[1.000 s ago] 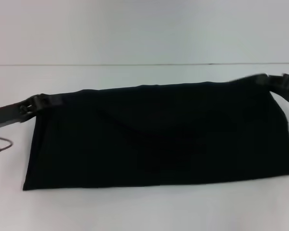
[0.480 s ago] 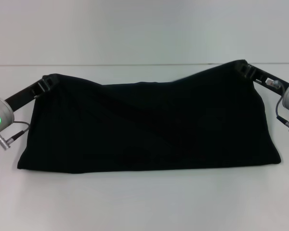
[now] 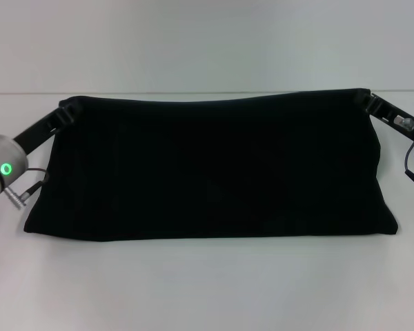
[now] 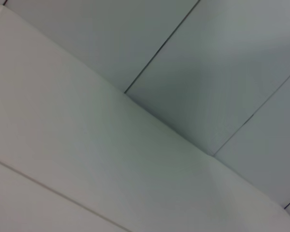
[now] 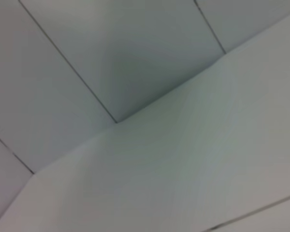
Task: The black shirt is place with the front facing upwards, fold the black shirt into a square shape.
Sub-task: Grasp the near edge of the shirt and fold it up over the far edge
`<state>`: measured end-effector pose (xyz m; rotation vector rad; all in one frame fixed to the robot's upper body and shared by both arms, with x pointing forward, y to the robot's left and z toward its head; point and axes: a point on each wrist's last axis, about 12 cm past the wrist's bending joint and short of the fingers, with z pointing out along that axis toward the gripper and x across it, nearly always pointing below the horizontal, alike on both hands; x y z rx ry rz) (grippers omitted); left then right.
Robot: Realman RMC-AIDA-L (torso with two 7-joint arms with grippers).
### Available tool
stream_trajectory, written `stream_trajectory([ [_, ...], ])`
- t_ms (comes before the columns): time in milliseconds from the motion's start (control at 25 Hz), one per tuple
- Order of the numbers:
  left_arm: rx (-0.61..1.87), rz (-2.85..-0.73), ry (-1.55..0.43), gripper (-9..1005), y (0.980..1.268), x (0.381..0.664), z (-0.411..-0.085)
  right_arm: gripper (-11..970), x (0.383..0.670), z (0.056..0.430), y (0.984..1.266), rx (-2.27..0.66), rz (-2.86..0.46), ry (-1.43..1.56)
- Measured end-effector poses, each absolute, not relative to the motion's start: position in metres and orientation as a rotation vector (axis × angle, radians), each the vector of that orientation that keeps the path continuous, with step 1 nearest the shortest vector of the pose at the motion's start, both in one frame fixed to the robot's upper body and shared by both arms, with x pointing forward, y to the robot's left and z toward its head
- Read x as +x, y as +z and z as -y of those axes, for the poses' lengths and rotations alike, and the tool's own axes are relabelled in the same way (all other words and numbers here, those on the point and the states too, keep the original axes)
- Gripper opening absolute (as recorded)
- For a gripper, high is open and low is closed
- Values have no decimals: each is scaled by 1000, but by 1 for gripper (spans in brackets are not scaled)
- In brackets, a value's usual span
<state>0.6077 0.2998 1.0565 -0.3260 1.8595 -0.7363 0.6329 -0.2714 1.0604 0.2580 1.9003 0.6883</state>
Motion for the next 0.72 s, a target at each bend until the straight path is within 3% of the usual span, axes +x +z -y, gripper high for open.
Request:
stream_trajectory([
  [720, -316, -1848, -613, 195, 1054, 624, -271, 148, 642, 264, 1058, 180, -1920, 511],
])
